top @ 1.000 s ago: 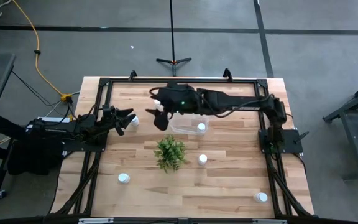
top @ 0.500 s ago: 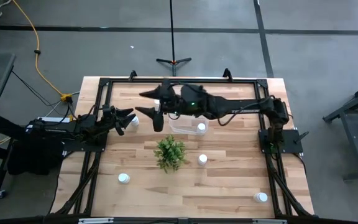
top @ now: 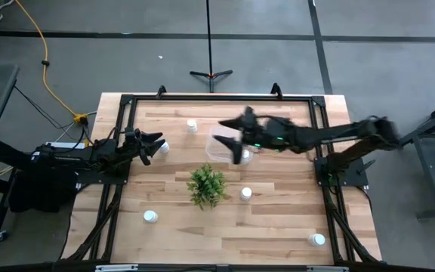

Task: Pick and place pill bottles into a basket
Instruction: Put the white pill bottle in the transparent bin

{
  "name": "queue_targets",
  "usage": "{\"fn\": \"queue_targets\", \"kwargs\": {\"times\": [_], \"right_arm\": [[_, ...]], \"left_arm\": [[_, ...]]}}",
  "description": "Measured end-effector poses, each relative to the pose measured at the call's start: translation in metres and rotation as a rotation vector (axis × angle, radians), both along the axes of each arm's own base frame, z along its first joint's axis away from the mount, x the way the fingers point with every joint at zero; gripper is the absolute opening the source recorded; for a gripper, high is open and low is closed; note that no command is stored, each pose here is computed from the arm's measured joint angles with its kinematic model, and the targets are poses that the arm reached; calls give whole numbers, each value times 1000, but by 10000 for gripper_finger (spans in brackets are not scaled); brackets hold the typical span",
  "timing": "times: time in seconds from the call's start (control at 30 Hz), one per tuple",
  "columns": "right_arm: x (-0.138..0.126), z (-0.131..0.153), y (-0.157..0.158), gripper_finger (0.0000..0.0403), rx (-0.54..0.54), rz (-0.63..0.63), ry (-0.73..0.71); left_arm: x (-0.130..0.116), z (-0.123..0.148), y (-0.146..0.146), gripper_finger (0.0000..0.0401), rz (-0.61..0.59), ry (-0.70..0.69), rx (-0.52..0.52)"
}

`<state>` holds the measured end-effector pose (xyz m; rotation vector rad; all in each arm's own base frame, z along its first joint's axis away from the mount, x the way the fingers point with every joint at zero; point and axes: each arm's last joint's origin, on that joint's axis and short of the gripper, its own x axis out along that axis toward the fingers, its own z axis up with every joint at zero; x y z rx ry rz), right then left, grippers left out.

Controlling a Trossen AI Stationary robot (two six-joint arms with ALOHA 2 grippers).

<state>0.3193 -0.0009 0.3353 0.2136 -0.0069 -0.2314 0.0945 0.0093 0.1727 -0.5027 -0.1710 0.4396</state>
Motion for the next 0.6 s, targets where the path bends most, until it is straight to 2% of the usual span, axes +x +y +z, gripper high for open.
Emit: {"fn": "queue_targets", "kwargs": {"times": [0.13, 0.3, 0.6], "right_arm": [[-51, -34, 0, 259, 67, 20, -79], [-104, -70, -1, 259, 79, 42, -113], [-172, -110, -3, 247, 75, 28, -200]], "left_arm": [[0, 0, 0, 262, -10, 1, 3], [0, 0, 0, 262, -9, 4, 9], [0, 0, 0, 262, -1, 9, 18]]}}
